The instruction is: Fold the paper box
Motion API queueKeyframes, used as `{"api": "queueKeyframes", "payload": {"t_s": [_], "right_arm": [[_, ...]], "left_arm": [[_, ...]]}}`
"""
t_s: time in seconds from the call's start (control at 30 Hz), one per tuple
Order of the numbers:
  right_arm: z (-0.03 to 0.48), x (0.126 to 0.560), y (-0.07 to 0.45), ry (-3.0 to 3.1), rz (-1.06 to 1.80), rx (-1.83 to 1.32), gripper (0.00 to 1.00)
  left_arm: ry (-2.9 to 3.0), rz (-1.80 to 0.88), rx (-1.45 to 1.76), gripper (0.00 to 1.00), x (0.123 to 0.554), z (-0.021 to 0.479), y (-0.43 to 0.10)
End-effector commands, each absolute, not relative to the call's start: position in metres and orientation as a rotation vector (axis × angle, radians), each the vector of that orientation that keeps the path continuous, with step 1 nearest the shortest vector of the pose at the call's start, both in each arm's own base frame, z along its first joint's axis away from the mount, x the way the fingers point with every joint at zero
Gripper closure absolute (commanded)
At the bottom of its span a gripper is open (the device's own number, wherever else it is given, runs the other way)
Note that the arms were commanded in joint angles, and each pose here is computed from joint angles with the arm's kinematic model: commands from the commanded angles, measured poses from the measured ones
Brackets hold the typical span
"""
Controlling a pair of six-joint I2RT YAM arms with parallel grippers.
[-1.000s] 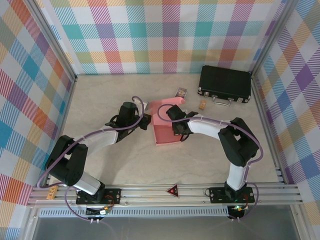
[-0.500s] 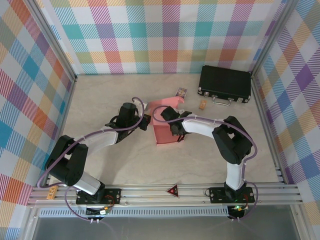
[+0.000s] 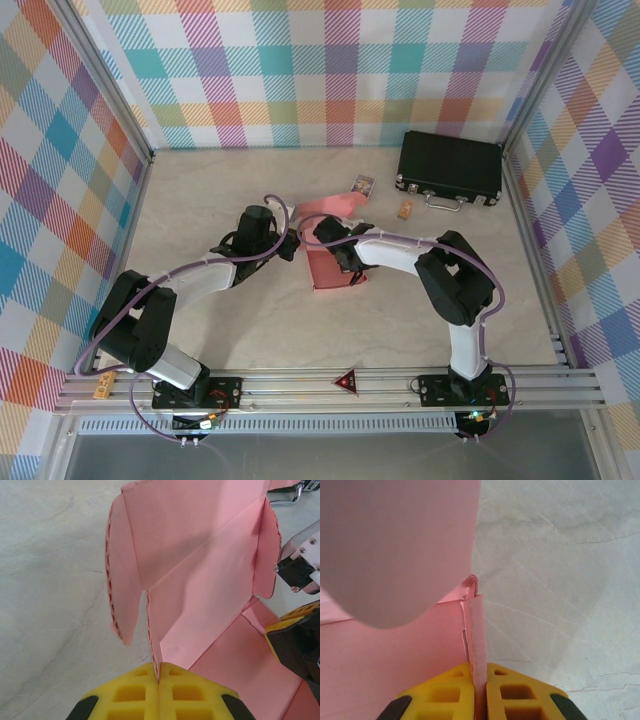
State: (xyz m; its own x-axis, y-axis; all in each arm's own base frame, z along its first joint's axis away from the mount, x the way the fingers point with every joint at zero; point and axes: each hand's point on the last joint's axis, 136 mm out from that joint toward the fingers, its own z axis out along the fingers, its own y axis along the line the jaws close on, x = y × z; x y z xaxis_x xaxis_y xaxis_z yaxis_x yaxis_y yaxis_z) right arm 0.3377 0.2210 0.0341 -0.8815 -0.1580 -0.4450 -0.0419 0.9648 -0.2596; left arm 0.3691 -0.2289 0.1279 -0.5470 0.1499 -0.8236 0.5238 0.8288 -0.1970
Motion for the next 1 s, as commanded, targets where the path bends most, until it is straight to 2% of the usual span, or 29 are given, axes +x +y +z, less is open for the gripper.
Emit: {"api": "queueKeyframes", "payload": {"t_s": [0.0, 0.47, 0.8, 0.97], "right_arm": [[-0.007, 0.308, 0.204, 2.782, -0.453, -0.223, 0.89], [-0.011, 0.306, 0.205, 2.796, -0.451, -0.24, 0.86], [0.032, 0.316, 0.223, 2.74, -0.285, -0.212, 0.78], [0.041, 0.316, 0.226, 2.733, -0.238, -0.189, 0.7]], "left_arm": [[2.042, -0.55, 0.524, 1.0, 0.376, 0.142, -0.235], [2.038, -0.554, 0.532, 1.0, 0.378, 0.142, -0.237], [2.027, -0.554, 0.552, 1.0, 0.377, 0.144, -0.239], [2.021, -0.556, 0.559, 1.0, 0.376, 0.144, -0.239]]}}
